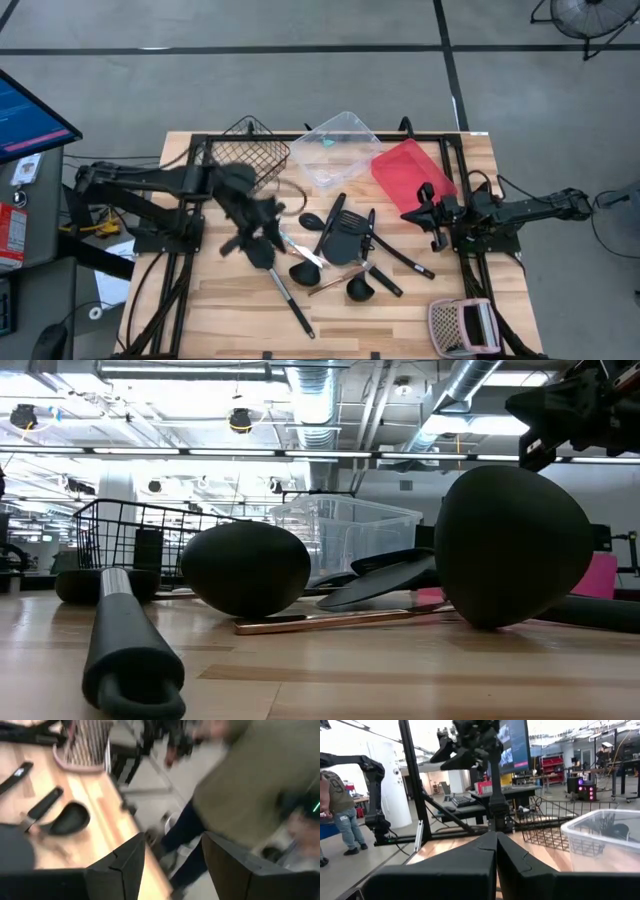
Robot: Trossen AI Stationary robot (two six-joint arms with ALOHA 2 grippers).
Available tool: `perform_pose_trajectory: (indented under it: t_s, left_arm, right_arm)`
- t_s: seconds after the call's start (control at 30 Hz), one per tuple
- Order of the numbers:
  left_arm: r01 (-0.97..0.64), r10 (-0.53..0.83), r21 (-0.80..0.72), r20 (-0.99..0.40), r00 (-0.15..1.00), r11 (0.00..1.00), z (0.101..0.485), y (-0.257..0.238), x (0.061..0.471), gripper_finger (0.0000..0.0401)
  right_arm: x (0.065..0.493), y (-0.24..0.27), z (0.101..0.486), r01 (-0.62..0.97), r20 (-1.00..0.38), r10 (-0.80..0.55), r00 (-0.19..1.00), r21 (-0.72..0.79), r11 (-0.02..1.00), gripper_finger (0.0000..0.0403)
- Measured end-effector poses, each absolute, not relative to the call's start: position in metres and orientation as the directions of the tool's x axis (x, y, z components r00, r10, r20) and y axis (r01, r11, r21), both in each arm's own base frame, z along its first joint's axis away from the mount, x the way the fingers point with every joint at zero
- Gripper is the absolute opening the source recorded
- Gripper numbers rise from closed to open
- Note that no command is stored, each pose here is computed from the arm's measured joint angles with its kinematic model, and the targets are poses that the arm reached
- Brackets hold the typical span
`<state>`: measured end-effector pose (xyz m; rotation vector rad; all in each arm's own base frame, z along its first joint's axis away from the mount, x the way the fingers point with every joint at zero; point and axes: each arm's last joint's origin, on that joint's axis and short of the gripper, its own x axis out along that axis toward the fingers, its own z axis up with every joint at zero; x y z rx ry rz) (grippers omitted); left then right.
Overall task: Pick & Place Kitchen Items
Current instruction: Put the bottom left spatula into the wire basket
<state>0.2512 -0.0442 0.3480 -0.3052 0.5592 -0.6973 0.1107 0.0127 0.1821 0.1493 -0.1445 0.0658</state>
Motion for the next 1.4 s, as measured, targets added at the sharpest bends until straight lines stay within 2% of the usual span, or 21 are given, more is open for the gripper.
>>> perform_pose_trajectory:
  t_s: [0.17,0.3,0.43,0.63,0.9,1.07,1.27,1.4]
  left_arm:
    - [0.598,-0.609,-0.235,-0.56,0.561,0.766,0.327,-0.065,0.247,0.0196]
    - [0.601,-0.532,-0.138,-0.645,0.548,0.787,0.313,-0.075,0.253,0.0223]
    - [0.601,-0.491,-0.112,-0.703,0.515,0.791,0.296,-0.083,0.264,0.0255]
    - [0.587,-0.419,-0.125,-0.818,0.395,0.8,0.267,-0.092,0.271,0.0289]
    - [0.651,-0.293,-0.007,-0.896,0.334,0.759,0.24,-0.103,0.28,0.0294]
    - [0.659,-0.251,-0.012,-0.929,0.27,0.752,0.217,-0.111,0.288,0.0294]
    - [0.635,-0.149,0.057,-0.952,0.266,0.77,0.203,-0.11,0.293,0.0294]
    - [0.631,-0.132,0.045,-0.964,0.231,0.775,0.192,-0.106,0.284,0.0294]
  right_arm:
    - [0.111,0.012,0.177,-0.06,0.101,0.04,0.994,0.2,0.978,0.0]
    - [0.111,0.012,0.176,-0.045,0.088,0.025,0.996,0.243,0.969,0.0]
    - [0.111,0.012,0.176,-0.046,0.089,0.025,0.996,0.244,0.969,0.0]
    - [0.111,0.012,0.176,-0.049,0.089,0.028,0.996,0.244,0.969,0.0]
    - [0.111,0.012,0.176,-0.049,0.089,0.028,0.996,0.243,0.969,0.0]
    - [0.111,0.012,0.176,-0.049,0.085,0.029,0.996,0.243,0.969,0.0]
    - [0.111,0.012,0.176,-0.049,0.085,0.029,0.996,0.243,0.969,0.0]
    - [0.111,0.012,0.176,-0.049,0.085,0.029,0.996,0.243,0.969,0.0]
